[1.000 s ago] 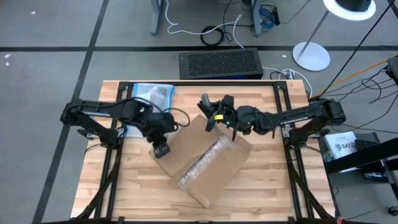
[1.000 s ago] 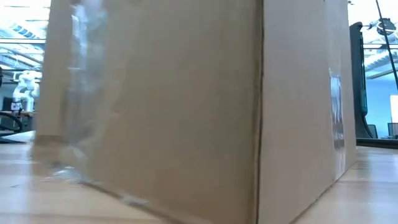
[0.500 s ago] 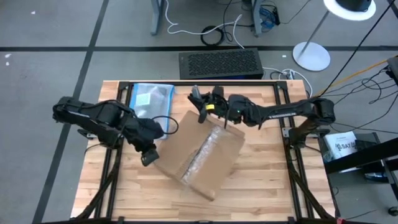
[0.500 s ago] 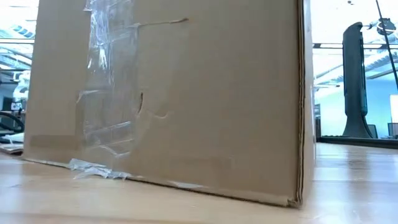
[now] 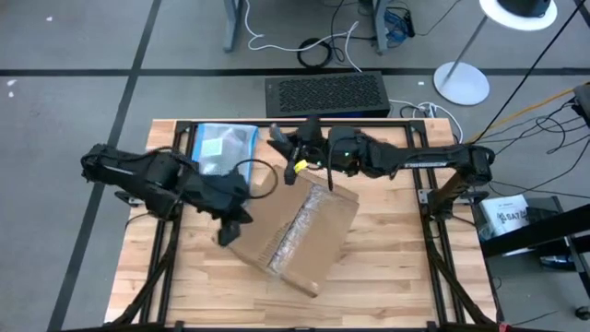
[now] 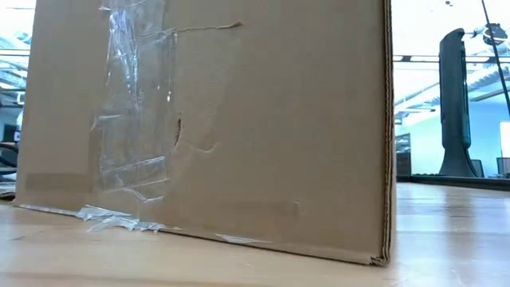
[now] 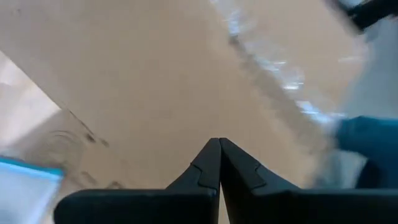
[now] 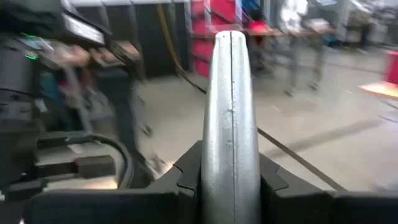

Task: Unpack boxes
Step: Break down box until it is fully flat

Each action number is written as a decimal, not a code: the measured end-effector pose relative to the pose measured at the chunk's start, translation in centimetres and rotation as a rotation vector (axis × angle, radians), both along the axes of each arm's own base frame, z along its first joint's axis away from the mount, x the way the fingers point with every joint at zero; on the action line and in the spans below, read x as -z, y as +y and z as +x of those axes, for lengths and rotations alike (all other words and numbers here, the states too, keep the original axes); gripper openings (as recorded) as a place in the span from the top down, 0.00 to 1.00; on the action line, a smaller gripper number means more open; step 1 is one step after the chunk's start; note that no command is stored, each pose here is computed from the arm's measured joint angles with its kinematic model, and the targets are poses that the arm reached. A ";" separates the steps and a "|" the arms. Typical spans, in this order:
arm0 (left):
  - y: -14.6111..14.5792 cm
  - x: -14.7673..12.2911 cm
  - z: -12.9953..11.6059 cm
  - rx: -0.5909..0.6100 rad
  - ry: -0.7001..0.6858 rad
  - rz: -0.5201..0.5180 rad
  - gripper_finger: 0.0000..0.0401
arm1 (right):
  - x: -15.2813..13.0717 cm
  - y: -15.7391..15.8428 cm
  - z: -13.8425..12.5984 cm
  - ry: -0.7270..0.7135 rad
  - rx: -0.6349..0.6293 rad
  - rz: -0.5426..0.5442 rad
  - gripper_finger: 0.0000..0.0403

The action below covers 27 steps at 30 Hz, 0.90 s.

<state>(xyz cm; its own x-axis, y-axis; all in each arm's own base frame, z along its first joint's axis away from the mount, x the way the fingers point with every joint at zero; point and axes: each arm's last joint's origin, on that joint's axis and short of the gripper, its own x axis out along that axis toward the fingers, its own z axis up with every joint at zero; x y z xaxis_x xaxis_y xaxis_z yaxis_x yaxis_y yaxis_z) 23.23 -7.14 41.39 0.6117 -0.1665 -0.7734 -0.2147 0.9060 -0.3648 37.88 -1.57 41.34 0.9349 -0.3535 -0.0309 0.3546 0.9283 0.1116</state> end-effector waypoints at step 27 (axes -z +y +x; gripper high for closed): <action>1.6 2.5 2.8 0.089 0.121 0.041 0.98 | 2.4 13.5 -11.2 0.581 0.333 0.203 0.84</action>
